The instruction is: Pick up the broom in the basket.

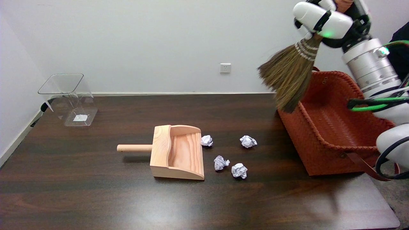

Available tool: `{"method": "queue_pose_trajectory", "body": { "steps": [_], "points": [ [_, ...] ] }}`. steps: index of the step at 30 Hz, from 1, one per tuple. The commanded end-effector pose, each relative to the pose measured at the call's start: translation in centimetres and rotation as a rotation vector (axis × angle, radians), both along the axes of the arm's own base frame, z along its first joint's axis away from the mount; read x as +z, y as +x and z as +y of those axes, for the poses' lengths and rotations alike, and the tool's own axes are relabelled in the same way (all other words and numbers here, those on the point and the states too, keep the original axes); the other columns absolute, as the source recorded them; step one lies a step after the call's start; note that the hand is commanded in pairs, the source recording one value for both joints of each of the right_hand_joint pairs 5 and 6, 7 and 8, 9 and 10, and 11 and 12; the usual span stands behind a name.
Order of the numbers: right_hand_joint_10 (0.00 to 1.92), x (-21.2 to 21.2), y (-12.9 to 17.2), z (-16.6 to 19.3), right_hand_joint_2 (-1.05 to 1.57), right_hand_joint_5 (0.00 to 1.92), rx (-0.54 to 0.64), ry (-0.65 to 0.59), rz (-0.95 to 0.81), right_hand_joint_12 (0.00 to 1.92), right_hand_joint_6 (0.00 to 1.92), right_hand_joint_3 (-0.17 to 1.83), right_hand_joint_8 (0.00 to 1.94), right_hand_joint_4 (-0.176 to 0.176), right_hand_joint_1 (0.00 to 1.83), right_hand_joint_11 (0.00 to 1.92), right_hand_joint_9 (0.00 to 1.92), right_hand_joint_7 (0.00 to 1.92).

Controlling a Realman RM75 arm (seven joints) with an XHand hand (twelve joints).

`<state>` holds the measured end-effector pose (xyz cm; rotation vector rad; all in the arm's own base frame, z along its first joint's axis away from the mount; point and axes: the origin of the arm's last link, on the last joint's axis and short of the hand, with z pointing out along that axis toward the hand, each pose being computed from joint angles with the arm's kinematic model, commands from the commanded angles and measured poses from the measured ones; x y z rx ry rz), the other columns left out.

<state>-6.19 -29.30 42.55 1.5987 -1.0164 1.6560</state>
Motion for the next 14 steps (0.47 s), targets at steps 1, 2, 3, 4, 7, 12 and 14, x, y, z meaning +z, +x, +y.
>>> {"method": "queue_pose_trajectory", "body": {
  "steps": [1, 2, 3, 4, 7, 12, 14],
  "points": [
    [1.92, -5.4, -5.7, -0.1, 1.57, 1.92, -0.153, 0.184, -0.211, 1.81, 1.92, 0.41, 1.92, 0.000, 1.34, 1.81, 1.92, 1.92],
    [1.92, -5.5, -6.1, 0.0, 1.57, 1.92, -0.165, 0.184, -0.215, 1.81, 1.92, 0.41, 1.92, 0.000, 1.34, 1.81, 1.92, 1.92],
    [1.92, -5.6, -6.5, 0.1, 1.57, 1.92, -0.175, 0.184, -0.217, 1.81, 1.92, 0.41, 1.92, 0.000, 1.34, 1.81, 1.92, 1.92],
    [1.92, -5.7, -7.0, 0.2, 1.57, 1.92, -0.192, 0.184, -0.220, 1.81, 1.92, 0.41, 1.92, 0.000, 1.34, 1.81, 1.92, 1.92],
    [1.92, -6.3, -8.6, 0.5, 1.57, 1.92, -0.244, 0.195, -0.223, 1.81, 1.92, 0.41, 1.92, 0.000, 1.34, 1.81, 1.92, 1.92],
    [1.92, -8.7, -11.6, 0.6, 1.57, 1.92, -0.328, 0.235, -0.189, 1.81, 1.92, 0.41, 1.92, 0.000, 1.34, 1.81, 1.92, 1.92],
    [1.92, -10.1, -12.7, 0.5, 1.57, 1.92, -0.348, 0.236, -0.139, 1.81, 1.92, 0.41, 1.92, 0.000, 1.34, 1.81, 1.92, 1.92]
  ]
}}
